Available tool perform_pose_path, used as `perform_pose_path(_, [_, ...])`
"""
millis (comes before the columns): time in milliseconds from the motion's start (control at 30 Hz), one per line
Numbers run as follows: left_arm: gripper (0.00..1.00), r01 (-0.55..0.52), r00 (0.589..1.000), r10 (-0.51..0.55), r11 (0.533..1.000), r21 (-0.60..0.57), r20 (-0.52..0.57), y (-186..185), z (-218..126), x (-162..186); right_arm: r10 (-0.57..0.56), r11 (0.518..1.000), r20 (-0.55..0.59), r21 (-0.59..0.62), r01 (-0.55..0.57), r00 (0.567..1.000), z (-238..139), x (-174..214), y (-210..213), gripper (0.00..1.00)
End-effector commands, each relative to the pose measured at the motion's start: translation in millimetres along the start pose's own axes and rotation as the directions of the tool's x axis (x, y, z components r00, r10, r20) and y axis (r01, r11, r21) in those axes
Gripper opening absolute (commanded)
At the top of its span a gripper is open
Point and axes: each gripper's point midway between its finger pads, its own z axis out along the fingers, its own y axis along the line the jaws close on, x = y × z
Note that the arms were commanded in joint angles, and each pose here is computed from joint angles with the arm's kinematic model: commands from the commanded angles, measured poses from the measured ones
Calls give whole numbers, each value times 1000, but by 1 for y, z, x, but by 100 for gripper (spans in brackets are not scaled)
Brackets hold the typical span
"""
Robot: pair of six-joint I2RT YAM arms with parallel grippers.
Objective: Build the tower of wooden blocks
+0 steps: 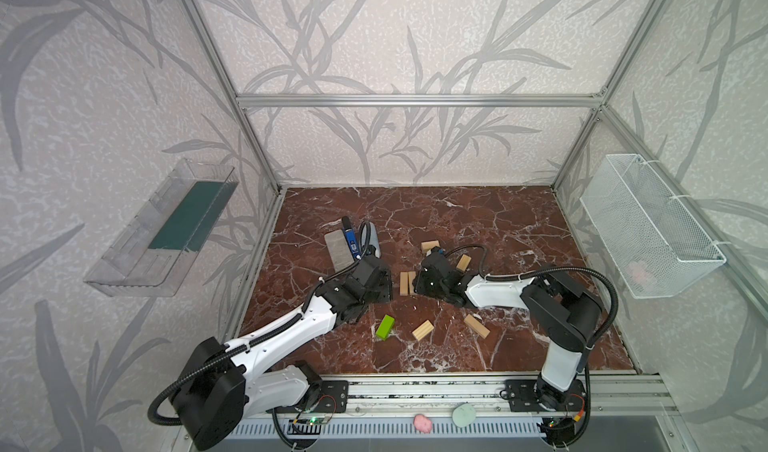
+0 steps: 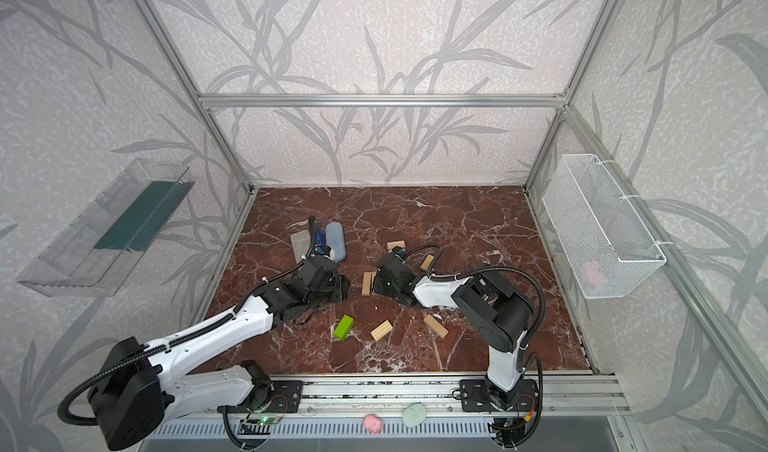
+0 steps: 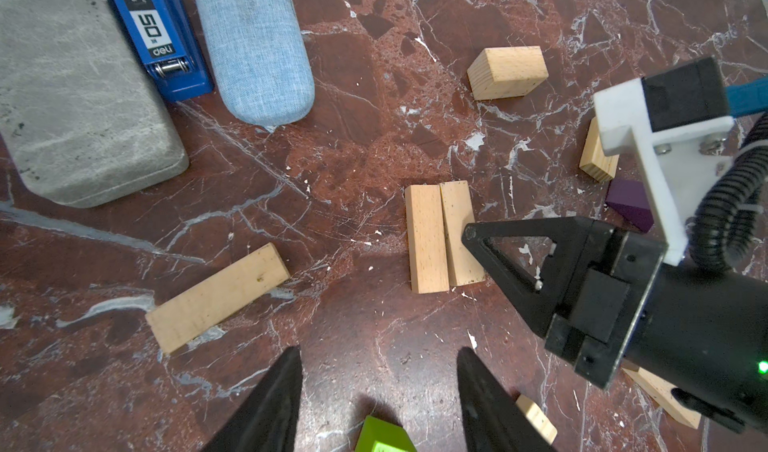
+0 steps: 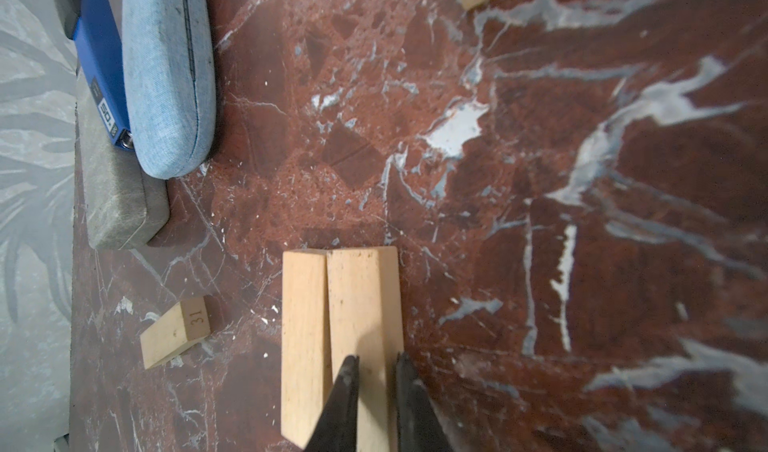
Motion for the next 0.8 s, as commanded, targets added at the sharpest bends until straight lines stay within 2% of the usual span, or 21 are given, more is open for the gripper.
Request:
perform_pose_path(0, [58, 16, 1000, -16, 1000, -1, -1, 3, 2, 3, 0, 997, -64, 73, 5, 998, 7, 15, -20, 18])
perform_pose_path(767, [58, 29, 1000, -29, 1000, 9, -3, 2, 3, 2, 1, 1000, -55, 24, 0, 998, 2, 11, 1, 19])
